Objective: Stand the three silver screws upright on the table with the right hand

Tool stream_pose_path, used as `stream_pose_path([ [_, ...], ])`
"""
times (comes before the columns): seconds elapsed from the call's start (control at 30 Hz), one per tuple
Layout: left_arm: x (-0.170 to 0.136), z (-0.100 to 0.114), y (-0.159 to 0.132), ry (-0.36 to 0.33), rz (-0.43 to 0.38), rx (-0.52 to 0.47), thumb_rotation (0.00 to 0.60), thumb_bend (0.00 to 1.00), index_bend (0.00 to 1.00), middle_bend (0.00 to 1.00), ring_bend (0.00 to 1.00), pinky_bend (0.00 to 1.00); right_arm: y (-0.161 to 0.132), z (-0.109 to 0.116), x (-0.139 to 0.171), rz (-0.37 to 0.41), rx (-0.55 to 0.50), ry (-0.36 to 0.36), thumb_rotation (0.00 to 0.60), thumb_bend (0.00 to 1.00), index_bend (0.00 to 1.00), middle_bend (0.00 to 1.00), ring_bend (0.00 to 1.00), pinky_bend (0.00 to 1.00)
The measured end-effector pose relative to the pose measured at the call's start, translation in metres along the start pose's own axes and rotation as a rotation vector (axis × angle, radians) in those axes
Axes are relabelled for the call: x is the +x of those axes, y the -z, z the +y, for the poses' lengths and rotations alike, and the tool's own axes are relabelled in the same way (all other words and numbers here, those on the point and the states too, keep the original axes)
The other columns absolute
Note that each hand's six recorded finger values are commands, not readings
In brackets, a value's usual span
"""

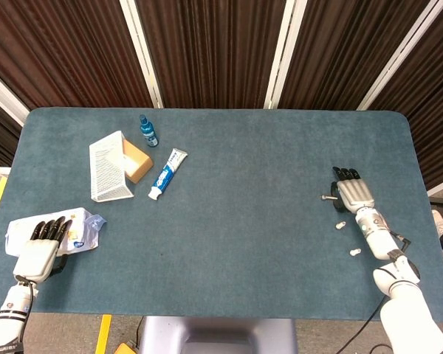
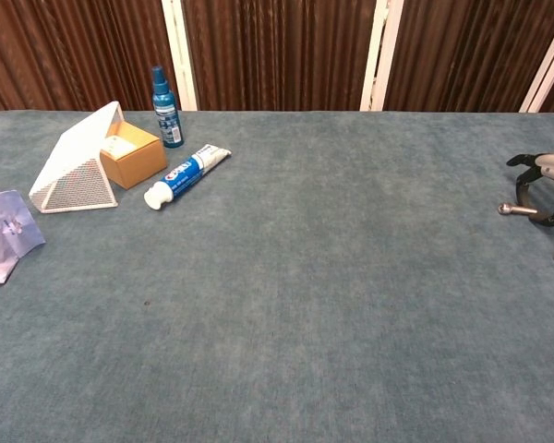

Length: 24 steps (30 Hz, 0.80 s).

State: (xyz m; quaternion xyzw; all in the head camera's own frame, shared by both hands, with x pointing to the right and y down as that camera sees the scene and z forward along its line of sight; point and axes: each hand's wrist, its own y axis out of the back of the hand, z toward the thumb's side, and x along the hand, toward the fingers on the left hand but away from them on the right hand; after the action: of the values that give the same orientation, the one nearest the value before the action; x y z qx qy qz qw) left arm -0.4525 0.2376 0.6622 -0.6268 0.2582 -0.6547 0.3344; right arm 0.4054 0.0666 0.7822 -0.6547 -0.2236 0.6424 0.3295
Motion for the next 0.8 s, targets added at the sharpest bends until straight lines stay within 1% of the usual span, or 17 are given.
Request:
stream_pose_path([
  [0.33,0.0,0.0,0.0,0.005,0.0,-0.001,0.6,0.48,0.0,0.0,0.0,0.05,0.001,0.003,0.001,0.003,0.006,0.014,0.6,0.49,0.64,0.13,0.0,0.0],
  [0.53,0.0,0.0,-0.001,0.002,-0.003,-0.002,0.6,0.48,0.0,0.0,0.0,0.06,0.002,0.008,0.004,0.021,0.016,0.042,0.6,0.49,0.64,0.13,0.0,0.0],
  [0.8,-0.003,0.001,-0.003,-0.003,-0.012,-0.002,0.6,0.48,0.0,0.0,0.0,0.06,0.005,0.02,0.011,0.057,0.081,0.091,0.6,0.49,0.63,0.13,0.0,0.0],
])
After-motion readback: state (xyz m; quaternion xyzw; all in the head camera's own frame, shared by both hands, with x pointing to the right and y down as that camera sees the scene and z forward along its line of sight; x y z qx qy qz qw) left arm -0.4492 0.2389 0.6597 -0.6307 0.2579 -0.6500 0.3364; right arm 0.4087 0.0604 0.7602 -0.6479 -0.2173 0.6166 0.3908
